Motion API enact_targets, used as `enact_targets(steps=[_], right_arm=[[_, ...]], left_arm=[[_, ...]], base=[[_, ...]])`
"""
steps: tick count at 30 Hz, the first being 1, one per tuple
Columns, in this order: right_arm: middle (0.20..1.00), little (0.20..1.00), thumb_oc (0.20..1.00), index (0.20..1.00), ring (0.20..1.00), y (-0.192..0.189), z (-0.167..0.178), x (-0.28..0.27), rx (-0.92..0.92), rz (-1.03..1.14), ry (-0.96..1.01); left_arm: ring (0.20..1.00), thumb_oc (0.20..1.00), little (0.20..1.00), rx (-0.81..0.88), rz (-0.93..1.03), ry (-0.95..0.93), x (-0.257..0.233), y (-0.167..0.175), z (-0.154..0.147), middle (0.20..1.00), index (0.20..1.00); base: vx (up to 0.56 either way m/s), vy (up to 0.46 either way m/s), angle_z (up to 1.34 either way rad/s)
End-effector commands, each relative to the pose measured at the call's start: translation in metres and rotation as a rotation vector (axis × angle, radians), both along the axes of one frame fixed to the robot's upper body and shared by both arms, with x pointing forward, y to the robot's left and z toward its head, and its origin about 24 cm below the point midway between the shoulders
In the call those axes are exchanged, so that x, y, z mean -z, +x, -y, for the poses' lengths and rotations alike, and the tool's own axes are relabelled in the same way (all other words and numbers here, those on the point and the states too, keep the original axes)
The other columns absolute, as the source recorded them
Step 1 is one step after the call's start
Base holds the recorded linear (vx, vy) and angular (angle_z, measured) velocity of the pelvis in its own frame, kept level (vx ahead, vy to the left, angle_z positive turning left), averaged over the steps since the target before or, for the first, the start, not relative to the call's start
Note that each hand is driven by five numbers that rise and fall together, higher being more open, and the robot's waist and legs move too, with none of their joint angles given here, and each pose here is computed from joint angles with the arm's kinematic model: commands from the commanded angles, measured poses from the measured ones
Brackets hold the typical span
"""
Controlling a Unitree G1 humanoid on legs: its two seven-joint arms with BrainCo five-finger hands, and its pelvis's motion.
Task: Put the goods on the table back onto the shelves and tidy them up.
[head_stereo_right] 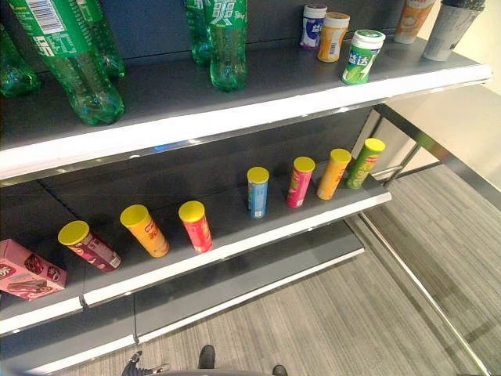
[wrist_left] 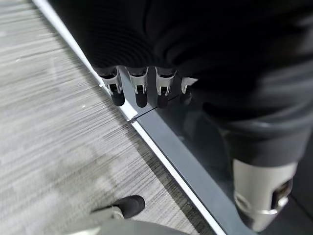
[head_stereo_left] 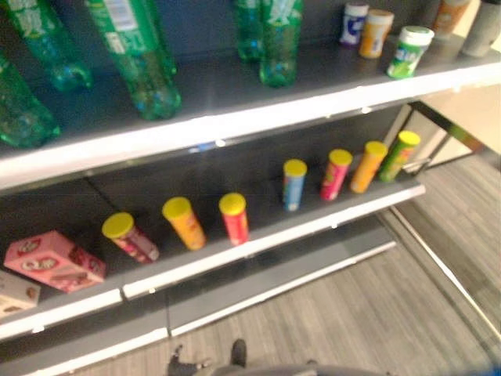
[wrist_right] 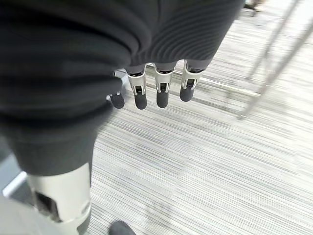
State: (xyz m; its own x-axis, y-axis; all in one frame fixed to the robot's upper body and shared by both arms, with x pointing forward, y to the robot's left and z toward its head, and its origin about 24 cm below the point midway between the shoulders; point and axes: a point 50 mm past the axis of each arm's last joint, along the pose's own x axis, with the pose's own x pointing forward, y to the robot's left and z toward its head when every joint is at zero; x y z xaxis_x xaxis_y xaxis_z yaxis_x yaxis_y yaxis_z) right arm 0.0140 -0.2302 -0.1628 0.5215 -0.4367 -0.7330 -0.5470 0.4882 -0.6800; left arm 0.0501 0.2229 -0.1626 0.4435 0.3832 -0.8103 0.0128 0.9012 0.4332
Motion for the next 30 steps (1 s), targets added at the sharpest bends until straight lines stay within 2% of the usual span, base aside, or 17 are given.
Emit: enact_targets(steps=[1, 6, 7, 8, 10, 12, 13, 17, 21, 27, 30], right_arm=[[1.000, 1.000, 1.000, 1.000, 1.000, 0.030, 0.003, -0.004, 0.032, 0.121, -0.009], [1.000, 1.000, 1.000, 1.000, 1.000, 0.041, -0.004, -0.005, 0.038, 0.177, 0.023], [1.000, 1.000, 1.000, 1.000, 1.000, 0.044, -0.005, -0.006, 0.010, 0.190, 0.023], [1.000, 1.000, 1.000, 1.000, 1.000, 0.044, -0.005, -0.006, 0.010, 0.190, 0.023], [1.000, 1.000, 1.000, 1.000, 1.000, 0.049, -0.003, -0.007, 0.000, 0.207, 0.020], [1.000, 1.000, 1.000, 1.000, 1.000, 0.049, -0.002, -0.008, 0.000, 0.211, 0.016], [1.000, 1.000, 1.000, 1.000, 1.000, 0.051, 0.001, -0.009, -0.002, 0.219, 0.007], [1.000, 1.000, 1.000, 1.000, 1.000, 0.053, 0.006, -0.010, 0.002, 0.226, -0.004], [1.000, 1.000, 1.000, 1.000, 1.000, 0.059, 0.013, -0.013, -0.018, 0.238, -0.013], [1.000, 1.000, 1.000, 1.000, 1.000, 0.079, 0.016, -0.020, -0.081, 0.298, 0.005], [1.000, 1.000, 1.000, 1.000, 1.000, 0.080, 0.017, -0.020, -0.089, 0.296, 0.004]], left_arm=[[1.000, 1.000, 1.000, -0.117, 0.151, -0.145, -0.002, 0.028, 0.029, 1.000, 1.000], [1.000, 1.000, 1.000, -0.053, 0.226, -0.149, -0.010, 0.046, 0.031, 1.000, 1.000], [1.000, 1.000, 1.000, 0.055, 0.220, -0.090, -0.012, 0.051, 0.029, 1.000, 1.000], [1.000, 1.000, 1.000, 0.055, 0.220, -0.090, -0.012, 0.051, 0.029, 1.000, 1.000], [1.000, 1.000, 1.000, 0.236, 0.214, 0.019, -0.016, 0.062, 0.024, 1.000, 1.000], [1.000, 1.000, 1.000, 0.278, 0.211, 0.047, -0.017, 0.065, 0.021, 1.000, 1.000], [1.000, 1.000, 1.000, 0.368, 0.216, 0.128, -0.020, 0.072, 0.014, 1.000, 1.000], [1.000, 1.000, 1.000, 0.451, 0.223, 0.196, -0.025, 0.082, 0.006, 1.000, 1.000], [1.000, 1.000, 1.000, 0.491, 0.255, 0.180, -0.032, 0.093, 0.001, 1.000, 1.000], [1.000, 1.000, 1.000, 0.566, 0.407, 0.260, -0.064, 0.125, -0.020, 1.000, 1.000], [1.000, 1.000, 1.000, 0.577, 0.429, 0.277, -0.071, 0.129, -0.025, 1.000, 1.000]], base=[[0.01, -0.041, 0.00], [0.00, 0.000, 0.00], [0.00, 0.000, 0.00], [0.00, 0.000, 0.00], [0.00, 0.000, 0.00], [0.00, 0.000, 0.00], [0.01, 0.015, -0.03], [0.01, 0.022, -0.11], [0.01, 0.047, -0.18], [-0.01, 0.020, -0.07], [0.00, 0.000, 0.00]])
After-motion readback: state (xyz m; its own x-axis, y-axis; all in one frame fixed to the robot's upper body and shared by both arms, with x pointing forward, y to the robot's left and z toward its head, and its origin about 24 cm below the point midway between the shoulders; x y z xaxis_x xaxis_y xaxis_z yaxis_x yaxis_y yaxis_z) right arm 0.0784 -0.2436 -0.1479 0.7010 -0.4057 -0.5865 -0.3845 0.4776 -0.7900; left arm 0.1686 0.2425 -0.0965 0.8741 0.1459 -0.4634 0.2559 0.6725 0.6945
